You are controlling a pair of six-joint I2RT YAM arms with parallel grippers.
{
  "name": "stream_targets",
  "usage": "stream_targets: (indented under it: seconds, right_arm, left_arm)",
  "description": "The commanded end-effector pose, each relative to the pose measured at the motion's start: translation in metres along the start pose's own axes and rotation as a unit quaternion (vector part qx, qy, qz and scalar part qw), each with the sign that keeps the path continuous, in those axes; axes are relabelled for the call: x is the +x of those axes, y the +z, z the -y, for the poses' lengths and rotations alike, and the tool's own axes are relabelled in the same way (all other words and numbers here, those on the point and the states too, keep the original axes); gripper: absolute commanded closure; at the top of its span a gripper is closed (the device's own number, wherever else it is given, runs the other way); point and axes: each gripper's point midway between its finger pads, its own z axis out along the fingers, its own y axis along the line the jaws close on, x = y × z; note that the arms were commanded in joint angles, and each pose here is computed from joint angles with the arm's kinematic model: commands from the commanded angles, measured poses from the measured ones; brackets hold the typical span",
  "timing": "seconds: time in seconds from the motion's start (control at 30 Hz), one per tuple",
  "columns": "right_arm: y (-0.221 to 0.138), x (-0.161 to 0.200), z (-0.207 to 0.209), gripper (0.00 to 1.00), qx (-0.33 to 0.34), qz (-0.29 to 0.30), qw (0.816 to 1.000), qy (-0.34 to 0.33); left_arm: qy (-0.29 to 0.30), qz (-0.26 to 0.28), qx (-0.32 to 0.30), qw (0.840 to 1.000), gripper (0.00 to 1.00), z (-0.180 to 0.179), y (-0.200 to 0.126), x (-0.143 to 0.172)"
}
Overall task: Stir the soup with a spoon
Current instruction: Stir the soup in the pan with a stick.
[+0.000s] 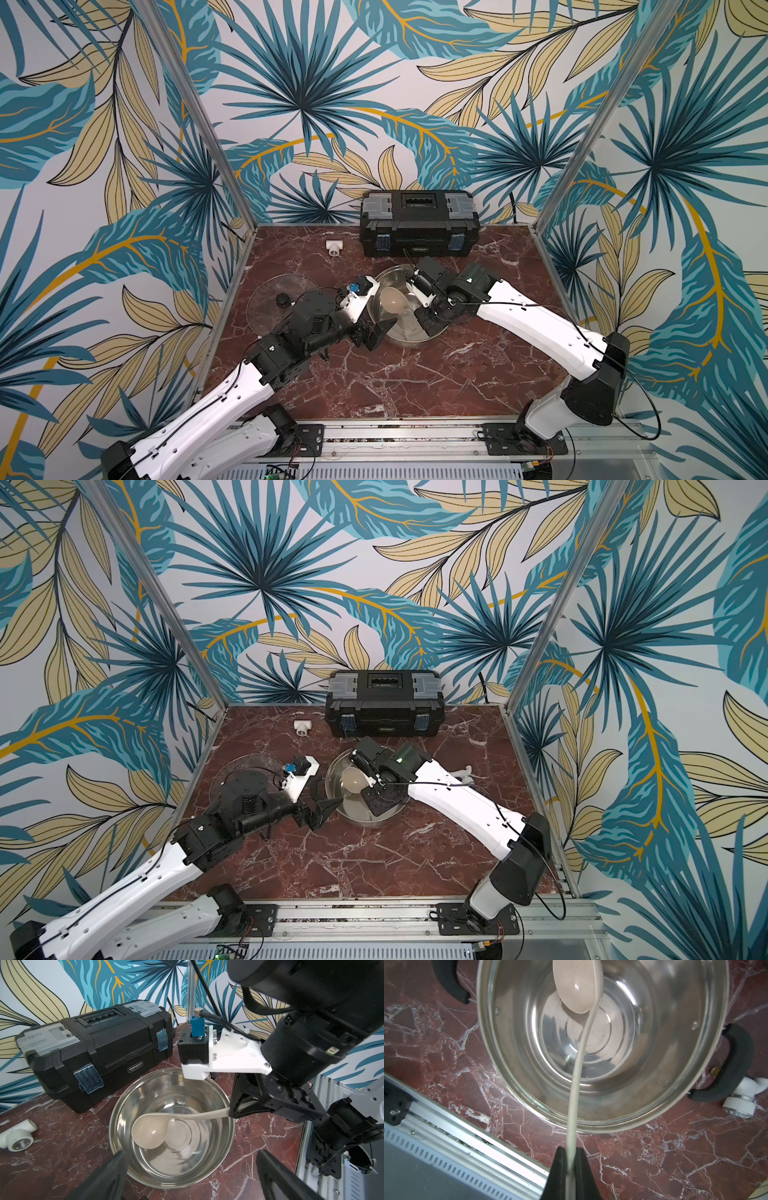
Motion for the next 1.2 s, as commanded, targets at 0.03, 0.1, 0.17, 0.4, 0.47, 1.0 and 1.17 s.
stream_targets:
  seconds: [0.03,0.1,0.17,0.4,0.47,1.0,1.17]
  right_arm:
    - [-0.012,0.025,-0.004,1.0,-0.024,-0.013,1.0,-0.012]
    - [-0.015,0.038,0.003,1.0,-0.012,-0.025,1.0,-0.014]
    - [-0.017,0.052,0.012,1.0,0.004,-0.036,0.999,-0.013]
    - [-0.021,0.081,0.047,1.0,0.087,-0.06,0.994,-0.003]
    - [-0.023,0.081,0.057,1.0,0.113,-0.054,0.992,0.004]
    - [-0.007,0.005,0.045,1.0,0.104,0.017,0.994,0.01]
    - [0.001,-0.011,0.014,1.0,0.034,0.016,0.999,0.002]
  left_arm:
    - [0.001,0.026,-0.001,1.0,0.0,0.002,-0.008,-0.021]
    - [0.002,0.026,0.0,1.0,0.0,0.002,-0.008,-0.021]
    - [0.004,0.026,0.0,1.0,0.0,0.002,-0.008,-0.02]
    - [0.003,0.025,0.002,1.0,0.0,0.003,-0.005,-0.017]
    - [0.001,0.026,0.003,1.0,0.0,0.003,-0.004,-0.017]
    - [-0.001,0.027,0.008,1.0,0.0,0.004,-0.001,-0.018]
    - [-0.003,0.027,0.008,1.0,0.0,0.004,0.0,-0.017]
